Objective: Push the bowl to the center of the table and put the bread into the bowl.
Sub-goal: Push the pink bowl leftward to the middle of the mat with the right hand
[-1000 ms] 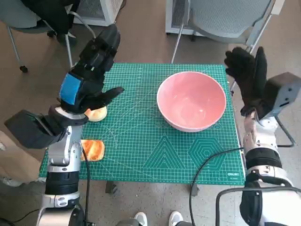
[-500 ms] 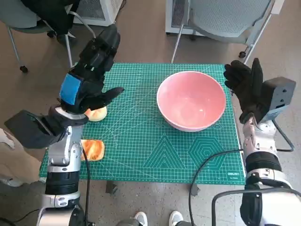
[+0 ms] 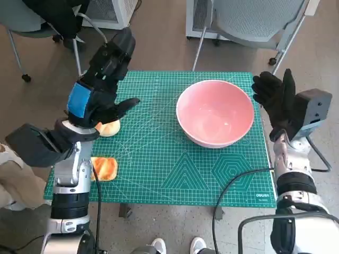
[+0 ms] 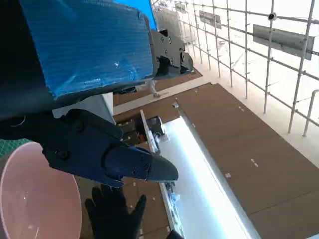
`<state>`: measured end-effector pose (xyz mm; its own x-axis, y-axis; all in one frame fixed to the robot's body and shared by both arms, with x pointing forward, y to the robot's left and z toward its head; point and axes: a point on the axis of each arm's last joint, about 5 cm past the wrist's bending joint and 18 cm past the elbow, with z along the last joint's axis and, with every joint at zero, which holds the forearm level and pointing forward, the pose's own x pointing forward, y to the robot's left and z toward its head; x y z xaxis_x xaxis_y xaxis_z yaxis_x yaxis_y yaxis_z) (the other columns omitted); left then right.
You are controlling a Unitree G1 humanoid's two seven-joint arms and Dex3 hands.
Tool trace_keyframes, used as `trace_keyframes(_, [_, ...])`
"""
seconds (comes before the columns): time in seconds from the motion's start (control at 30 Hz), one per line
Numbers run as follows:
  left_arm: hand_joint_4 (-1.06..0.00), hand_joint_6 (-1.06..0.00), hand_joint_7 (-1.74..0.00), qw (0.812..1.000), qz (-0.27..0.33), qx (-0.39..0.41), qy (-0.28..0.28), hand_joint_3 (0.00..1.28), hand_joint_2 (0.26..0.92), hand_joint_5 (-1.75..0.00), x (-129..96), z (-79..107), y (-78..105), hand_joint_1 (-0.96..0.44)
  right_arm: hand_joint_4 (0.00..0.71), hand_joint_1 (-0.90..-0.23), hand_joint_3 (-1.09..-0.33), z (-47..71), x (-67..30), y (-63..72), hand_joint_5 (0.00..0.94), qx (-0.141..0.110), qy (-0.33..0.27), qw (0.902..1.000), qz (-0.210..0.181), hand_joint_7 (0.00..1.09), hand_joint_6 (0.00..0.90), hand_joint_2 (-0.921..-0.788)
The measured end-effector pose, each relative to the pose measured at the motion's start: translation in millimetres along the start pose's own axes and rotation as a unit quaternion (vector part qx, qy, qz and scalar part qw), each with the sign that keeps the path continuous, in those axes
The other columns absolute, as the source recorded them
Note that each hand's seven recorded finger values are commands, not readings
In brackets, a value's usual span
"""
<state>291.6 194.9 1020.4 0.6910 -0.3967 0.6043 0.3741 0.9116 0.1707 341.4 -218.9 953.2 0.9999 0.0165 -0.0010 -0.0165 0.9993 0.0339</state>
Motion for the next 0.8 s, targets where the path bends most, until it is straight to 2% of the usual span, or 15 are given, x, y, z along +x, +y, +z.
trace_keyframes(0.8, [-0.04,-0.19,-0.13,1.000,0.002,-0.001,0.004,0.14,0.921,0.00,-1,-1.4,0.7,-0.62,-0.001,-0.590,-0.909,-20.5,-8.8,-0.2,-0.001,-0.009,0.040,0.9992,-0.001,0.11,0.036,-0.921])
